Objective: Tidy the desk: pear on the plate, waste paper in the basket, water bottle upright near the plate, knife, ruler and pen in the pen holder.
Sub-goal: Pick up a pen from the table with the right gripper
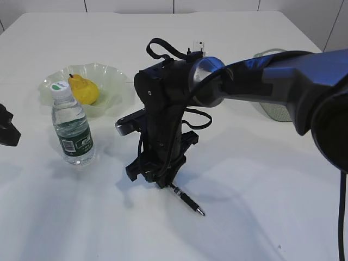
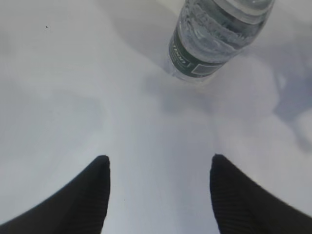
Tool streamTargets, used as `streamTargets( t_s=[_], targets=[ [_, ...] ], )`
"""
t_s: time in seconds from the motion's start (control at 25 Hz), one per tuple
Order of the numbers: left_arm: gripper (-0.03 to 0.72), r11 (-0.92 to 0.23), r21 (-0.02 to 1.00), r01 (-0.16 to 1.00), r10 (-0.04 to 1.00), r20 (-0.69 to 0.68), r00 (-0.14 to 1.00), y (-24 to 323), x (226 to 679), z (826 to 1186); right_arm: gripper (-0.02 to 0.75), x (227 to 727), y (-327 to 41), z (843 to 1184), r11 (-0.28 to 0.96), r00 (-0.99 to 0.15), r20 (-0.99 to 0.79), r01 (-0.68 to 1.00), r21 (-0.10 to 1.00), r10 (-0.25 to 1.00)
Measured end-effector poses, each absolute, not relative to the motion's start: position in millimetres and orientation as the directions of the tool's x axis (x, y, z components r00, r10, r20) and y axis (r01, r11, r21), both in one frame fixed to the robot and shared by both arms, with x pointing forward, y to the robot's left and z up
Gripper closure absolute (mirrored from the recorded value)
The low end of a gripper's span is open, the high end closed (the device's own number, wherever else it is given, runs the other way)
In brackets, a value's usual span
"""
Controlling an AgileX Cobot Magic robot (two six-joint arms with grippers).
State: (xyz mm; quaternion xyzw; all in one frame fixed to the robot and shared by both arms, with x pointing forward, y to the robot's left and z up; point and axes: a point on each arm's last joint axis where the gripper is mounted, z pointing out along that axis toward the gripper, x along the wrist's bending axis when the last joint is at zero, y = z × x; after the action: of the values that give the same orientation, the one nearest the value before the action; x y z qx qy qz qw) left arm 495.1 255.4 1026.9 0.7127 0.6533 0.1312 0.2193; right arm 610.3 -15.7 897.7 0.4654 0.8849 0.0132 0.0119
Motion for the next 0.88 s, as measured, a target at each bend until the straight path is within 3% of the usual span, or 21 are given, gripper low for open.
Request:
streamTargets(
  t_s=[0.16,0.48,0.88],
  targets=[
    [0.232,-0.05,0.484,0.874,0.989,-0.1,0.112,255,495,1027,0.632,610,-16,898,0.567,-0.567,-0.009,0.824,0.028,0.824],
    [0.232,-0.056,0.485,0.873,0.989,-0.093,0.115,256,495,1027,0.645,609,-17,901,0.571,-0.571,-0.01,0.821,0.018,0.821],
    [0.232,-0.076,0.477,0.876,0.99,-0.071,0.124,257,494,1026,0.645,619,-39,965,0.549,-0.558,0.014,0.821,0.158,0.83]
  ],
)
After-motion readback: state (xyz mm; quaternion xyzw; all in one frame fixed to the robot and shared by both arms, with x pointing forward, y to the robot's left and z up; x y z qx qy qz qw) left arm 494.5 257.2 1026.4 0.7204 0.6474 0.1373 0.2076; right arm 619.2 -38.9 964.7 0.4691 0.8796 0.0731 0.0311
